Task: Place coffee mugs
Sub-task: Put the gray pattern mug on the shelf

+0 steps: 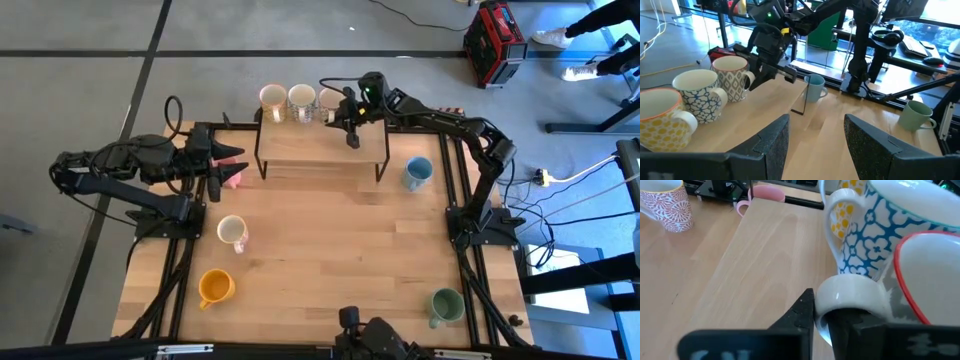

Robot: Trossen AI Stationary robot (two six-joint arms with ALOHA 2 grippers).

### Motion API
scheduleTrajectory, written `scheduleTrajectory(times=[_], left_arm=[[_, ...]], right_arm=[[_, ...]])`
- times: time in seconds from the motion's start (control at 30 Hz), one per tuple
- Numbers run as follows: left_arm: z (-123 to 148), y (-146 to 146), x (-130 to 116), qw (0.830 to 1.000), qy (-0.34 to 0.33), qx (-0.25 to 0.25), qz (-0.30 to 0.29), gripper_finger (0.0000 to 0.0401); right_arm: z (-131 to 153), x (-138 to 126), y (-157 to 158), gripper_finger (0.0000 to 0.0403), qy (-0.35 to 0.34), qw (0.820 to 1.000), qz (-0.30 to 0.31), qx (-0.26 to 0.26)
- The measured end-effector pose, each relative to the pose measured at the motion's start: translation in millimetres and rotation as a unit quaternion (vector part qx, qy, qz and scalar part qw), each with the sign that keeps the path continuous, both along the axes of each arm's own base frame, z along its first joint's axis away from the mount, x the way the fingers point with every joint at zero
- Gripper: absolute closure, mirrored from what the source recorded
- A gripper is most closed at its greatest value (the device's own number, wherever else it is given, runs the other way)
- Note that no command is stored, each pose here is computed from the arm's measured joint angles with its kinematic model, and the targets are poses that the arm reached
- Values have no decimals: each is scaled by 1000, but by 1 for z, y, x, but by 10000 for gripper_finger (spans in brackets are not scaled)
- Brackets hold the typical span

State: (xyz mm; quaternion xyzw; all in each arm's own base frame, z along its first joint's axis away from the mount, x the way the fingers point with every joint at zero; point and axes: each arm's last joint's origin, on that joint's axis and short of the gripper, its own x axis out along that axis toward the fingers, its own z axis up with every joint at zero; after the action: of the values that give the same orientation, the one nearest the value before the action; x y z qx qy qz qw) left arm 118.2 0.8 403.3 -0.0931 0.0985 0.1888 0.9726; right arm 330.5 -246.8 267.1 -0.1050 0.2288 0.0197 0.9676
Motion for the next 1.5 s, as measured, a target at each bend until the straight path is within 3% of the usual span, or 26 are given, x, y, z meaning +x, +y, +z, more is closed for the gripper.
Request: scheduleTrajectory(times=[0.27,0.43,0.9,1.5], left_arm=[[0,0,0,1000,0,0,0,218],[0,0,0,1000,0,0,0,218],[0,0,0,1000,0,0,0,218],[0,0,0,1000,1,-1,-6,218]], right_arm=[[-2,0,1,281,6,1000,-1,4],[-2,0,0,254,8,1000,-11,2],[-2,-4,1,252,39,997,-67,28],[18,-20,12,251,72,991,-110,14]])
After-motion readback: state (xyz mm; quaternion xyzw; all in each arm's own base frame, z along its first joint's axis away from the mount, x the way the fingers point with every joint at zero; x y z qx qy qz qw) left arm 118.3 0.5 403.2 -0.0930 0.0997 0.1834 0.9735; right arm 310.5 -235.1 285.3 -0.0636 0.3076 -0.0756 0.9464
